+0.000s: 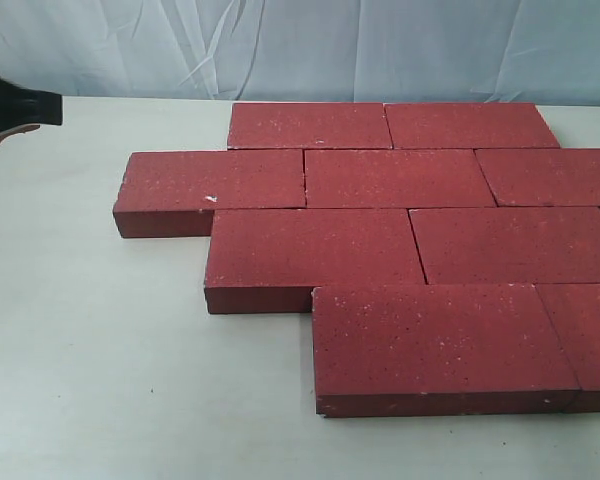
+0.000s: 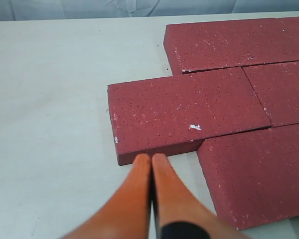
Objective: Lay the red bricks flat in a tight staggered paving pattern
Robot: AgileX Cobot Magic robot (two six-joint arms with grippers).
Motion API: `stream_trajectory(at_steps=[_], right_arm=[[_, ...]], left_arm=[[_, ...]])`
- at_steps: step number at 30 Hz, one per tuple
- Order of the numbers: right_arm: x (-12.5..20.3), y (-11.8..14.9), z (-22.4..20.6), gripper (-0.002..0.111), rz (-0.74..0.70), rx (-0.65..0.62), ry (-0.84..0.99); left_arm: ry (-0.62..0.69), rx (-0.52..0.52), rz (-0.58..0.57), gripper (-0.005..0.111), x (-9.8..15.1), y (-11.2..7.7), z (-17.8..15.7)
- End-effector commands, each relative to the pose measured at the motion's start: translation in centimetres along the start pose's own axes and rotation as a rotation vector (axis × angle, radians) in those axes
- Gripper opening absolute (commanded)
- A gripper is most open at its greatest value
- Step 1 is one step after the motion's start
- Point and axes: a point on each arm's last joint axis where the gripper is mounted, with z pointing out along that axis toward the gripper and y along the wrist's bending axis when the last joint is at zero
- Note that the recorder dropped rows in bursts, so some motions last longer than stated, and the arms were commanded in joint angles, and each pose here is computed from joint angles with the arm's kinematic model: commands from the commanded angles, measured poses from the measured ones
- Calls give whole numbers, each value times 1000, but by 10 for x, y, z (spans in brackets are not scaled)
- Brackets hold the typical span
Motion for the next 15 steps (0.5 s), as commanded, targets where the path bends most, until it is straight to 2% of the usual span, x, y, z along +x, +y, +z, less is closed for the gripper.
stream_trajectory(at_steps=[1,15], right_arm=[[7,0,2,-1,-14,-2,-70],[10,0,4,-1,-61,-3,-63]], left_arm=[[-10,4,6,0,1,-1,-2],[-10,4,6,0,1,-1,-2]])
